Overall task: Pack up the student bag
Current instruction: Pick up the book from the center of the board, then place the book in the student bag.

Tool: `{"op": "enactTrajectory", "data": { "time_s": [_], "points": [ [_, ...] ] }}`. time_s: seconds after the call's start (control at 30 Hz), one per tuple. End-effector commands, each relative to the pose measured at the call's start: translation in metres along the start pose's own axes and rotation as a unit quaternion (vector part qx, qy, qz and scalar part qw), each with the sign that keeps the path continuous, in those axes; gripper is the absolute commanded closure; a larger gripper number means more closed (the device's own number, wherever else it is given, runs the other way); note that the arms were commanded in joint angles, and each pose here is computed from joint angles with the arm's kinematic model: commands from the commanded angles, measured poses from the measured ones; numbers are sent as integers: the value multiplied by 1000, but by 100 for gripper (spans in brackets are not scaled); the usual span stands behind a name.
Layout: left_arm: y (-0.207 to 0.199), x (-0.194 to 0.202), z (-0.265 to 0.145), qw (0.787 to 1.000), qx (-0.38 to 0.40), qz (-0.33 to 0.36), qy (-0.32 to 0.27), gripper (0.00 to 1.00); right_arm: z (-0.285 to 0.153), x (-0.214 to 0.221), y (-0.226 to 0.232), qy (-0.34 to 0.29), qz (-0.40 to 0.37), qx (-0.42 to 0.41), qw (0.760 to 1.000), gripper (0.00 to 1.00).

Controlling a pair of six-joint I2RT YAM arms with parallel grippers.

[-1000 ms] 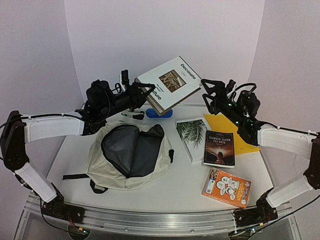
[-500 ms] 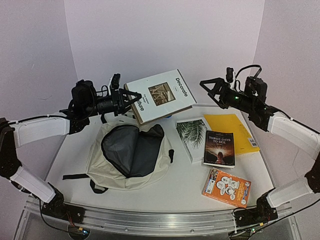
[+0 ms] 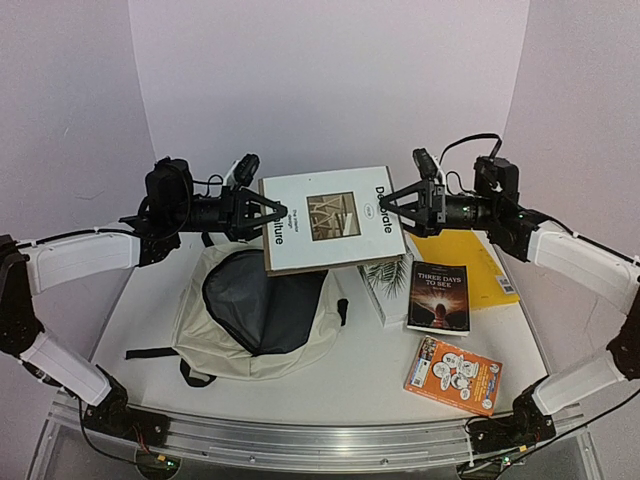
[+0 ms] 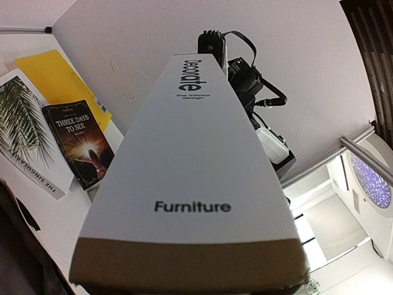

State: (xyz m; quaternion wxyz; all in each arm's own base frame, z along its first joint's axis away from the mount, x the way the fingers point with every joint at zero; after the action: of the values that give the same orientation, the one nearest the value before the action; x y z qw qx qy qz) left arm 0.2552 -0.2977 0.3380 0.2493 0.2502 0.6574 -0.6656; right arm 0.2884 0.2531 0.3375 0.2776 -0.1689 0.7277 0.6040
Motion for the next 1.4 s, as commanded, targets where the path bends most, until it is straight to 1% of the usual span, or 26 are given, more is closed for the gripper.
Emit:
{"op": "enactTrajectory", "data": {
  "time_s": [0.0, 0.1, 0.13, 0.17, 0.2, 0.27, 0.33, 0.4, 0.43, 0.57, 0.63, 0.7, 0.73, 0.83, 0.87, 0.9, 0.93, 0.97, 1.0, 1.03, 1.13, 1.2, 1.23, 1.27, 1.3, 1.37],
  "points": [
    [-24, -17, 2, 998, 40, 42, -1, 74, 7, 0, 27, 26, -34, -51, 998, 6],
    [-21, -16, 3, 998, 36, 44, -1, 74, 11, 3, 40, 30, -33, -78, 996, 15],
    [-20, -16, 3, 998, 35, 43, -1, 74, 12, 3, 41, 31, -32, -81, 996, 17],
    [-21, -18, 3, 998, 37, 46, -4, 74, 15, 6, 44, 34, -30, -90, 995, 23],
    [-22, -18, 4, 998, 39, 47, -4, 74, 16, 7, 44, 34, -28, -92, 995, 27],
    [-22, -20, 5, 998, 42, 49, -4, 74, 18, 8, 43, 34, -25, -93, 995, 29],
    [-23, -21, 5, 998, 44, 48, -2, 75, 19, 8, 43, 27, -14, -100, 995, 41],
    [-23, -22, 6, 998, 46, 48, -1, 75, 18, 6, 47, 18, -15, -117, 993, 46],
    [-22, -22, 6, 998, 46, 47, 0, 75, 17, 5, 50, 13, -3, -129, 992, 50],
    [-20, -23, 5, 998, 34, 45, -6, 74, 17, 3, 51, 2, 4, -138, 990, 60],
    [-18, -22, 4, 999, 20, 43, -8, 69, 17, 2, 50, -2, 7, -136, 991, 64],
    [-14, -22, 3, 999, 2, 40, -10, 57, 18, 1, 47, -7, 12, -132, 991, 67],
    [-12, -21, 2, 999, -13, 37, -11, 48, 19, 1, 45, -9, 16, -130, 991, 68],
    [-2, -21, -4, 998, -56, 22, -20, 38, 19, 0, 43, -16, 18, -125, 992, 68],
    [3, -23, -7, 997, -74, 16, -29, 31, 19, 0, 42, -18, 19, -123, 992, 68],
    [15, -23, -20, 993, -114, -8, -43, 19, 20, 0, 39, -20, 22, -119, 992, 68],
    [18, -21, -22, 992, -122, -14, -44, 17, 20, 1, 38, -20, 23, -118, 993, 68],
    [27, -20, -36, 986, -153, -33, -57, 11, 21, 1, 35, -24, 25, -114, 993, 68],
    [30, -19, -39, 985, -161, -37, -59, 10, 21, 1, 35, -24, 25, -113, 993, 68],
    [35, -14, -53, 978, -188, -55, -69, 7, 21, 3, 32, -25, 29, -109, 993, 68],
    [51, -7, -84, 961, -248, -81, -91, 3, 21, 6, 25, -32, 37, -99, 994, 68],
    [65, 1, -110, 939, -309, -107, -106, 2, 20, 8, 22, -36, 43, -93, 994, 68],
    [69, 6, -120, 931, -329, -113, -110, 1, 19, 10, 20, -37, 48, -89, 994, 68],
    [78, 14, -135, 918, -356, -129, -117, 1, 18, 11, 18, -42, 52, -83, 994, 68],
    [83, 18, -142, 912, -369, -135, -120, 0, 17, 12, 16, -43, 54, -80, 994, 68],
    [105, 38, -170, 882, -420, -168, -128, 0, 17, 15, 10, -47, 63, -59, 995, 68]
  ]
}}
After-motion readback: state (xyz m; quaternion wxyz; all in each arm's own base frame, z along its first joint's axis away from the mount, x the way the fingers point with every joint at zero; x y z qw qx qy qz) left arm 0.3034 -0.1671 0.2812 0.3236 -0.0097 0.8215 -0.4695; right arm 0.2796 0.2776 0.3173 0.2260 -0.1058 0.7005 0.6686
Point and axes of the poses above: each gripper's point midway between its finger pads, its own z axis out along the fingers, its own y axis along the line the jaws close on, x = y × z, the point moved 4 cm from there along -z, back along the fingers, and after that the axes turned 6 degrees about z, right-handed, at the moved point
